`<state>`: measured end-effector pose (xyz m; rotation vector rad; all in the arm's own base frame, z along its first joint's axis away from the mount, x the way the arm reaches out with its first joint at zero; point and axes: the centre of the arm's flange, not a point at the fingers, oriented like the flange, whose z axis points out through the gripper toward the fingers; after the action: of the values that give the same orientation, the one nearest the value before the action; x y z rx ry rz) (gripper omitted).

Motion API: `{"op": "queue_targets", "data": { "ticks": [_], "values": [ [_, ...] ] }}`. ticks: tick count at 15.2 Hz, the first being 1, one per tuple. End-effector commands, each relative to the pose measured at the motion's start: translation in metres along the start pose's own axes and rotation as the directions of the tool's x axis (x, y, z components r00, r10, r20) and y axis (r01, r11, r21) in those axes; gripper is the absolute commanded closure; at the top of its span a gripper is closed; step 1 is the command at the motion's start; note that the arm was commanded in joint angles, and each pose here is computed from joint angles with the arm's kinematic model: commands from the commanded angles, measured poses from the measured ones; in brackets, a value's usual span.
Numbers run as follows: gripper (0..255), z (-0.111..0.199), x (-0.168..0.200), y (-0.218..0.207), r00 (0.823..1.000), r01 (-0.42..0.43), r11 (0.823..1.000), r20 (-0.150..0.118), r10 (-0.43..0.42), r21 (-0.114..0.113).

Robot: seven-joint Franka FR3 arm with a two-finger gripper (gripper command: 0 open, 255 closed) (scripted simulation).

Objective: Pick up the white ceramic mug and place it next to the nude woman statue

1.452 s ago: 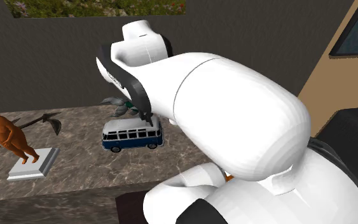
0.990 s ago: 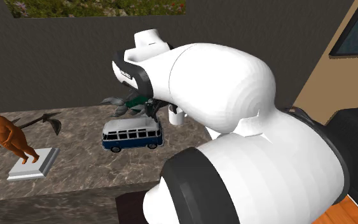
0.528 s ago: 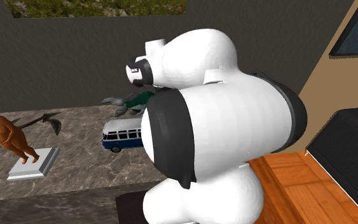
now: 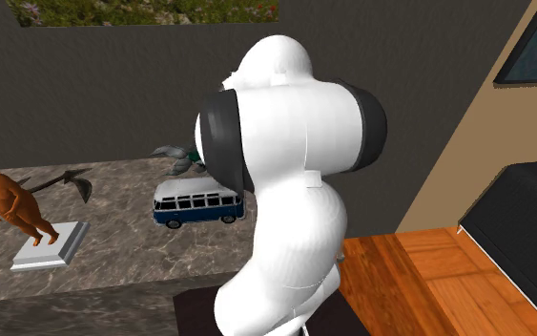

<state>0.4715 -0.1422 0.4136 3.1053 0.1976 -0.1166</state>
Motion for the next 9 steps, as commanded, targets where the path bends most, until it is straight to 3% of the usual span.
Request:
{"op": "queue_targets", "data": {
  "ticks": [1,9],
  "values": [
    [0,0.015,0.021,0.013,1.0,0.009,1.0,-0.011,-0.009,0.006],
    [0,0.055,0.028,0.016,1.0,0.012,1.0,-0.015,-0.012,0.008]
  ]
}}
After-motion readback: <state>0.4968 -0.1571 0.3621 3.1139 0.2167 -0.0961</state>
